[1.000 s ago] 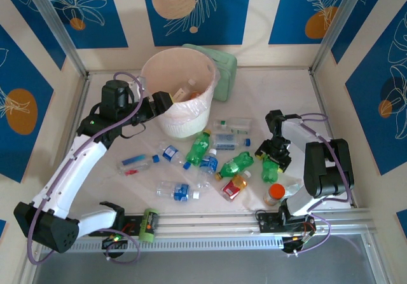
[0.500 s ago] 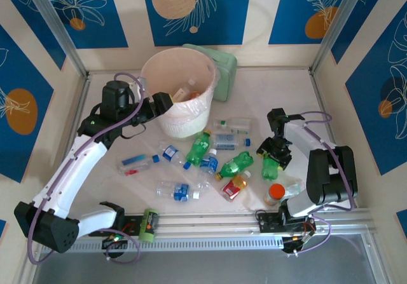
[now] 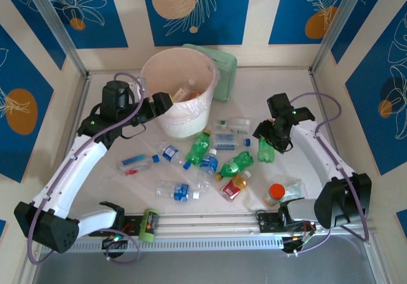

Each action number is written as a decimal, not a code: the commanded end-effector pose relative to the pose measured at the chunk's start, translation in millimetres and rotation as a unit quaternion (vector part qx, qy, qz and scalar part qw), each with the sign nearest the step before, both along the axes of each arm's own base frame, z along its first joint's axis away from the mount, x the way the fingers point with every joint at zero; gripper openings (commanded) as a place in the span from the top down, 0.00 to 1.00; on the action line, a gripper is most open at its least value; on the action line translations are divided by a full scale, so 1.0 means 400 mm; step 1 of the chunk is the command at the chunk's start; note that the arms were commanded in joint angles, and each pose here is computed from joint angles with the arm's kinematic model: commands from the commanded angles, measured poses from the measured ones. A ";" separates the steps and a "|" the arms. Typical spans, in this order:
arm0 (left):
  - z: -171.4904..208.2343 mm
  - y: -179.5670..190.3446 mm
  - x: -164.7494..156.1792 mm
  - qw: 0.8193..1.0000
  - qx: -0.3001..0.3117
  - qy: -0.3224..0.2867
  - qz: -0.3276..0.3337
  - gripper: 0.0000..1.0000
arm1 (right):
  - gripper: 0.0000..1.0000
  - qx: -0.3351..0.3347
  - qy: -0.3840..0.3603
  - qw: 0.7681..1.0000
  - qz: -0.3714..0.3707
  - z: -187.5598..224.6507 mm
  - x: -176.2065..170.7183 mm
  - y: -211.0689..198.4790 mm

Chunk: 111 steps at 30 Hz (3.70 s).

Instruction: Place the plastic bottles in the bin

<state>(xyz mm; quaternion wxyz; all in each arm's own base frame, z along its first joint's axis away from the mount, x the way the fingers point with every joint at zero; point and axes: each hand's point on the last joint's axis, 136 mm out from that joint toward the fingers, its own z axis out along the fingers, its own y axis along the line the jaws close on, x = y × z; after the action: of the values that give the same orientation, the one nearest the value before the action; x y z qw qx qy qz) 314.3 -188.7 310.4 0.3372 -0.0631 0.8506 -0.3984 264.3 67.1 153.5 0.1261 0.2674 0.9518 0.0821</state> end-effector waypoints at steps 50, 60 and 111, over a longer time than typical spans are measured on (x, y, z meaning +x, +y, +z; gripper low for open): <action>-0.281 0.335 -0.220 0.914 0.079 0.226 0.328 0.07 | 0.04 0.220 -0.277 0.896 0.267 0.634 0.329 0.641; -0.439 0.328 -0.310 0.860 0.029 0.343 0.377 0.06 | 0.04 0.177 -0.294 0.887 0.308 0.667 0.206 0.626; -0.690 0.386 -0.216 0.779 0.007 0.443 0.444 0.17 | 0.06 0.188 -0.195 0.899 0.344 0.387 -0.093 0.592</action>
<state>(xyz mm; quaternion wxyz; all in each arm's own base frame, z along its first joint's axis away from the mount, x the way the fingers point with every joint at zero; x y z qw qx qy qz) 229.7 -34.2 37.6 0.0724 -0.6024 0.7852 -0.1239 227.9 300.7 312.1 0.2252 -0.0817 0.9068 0.3468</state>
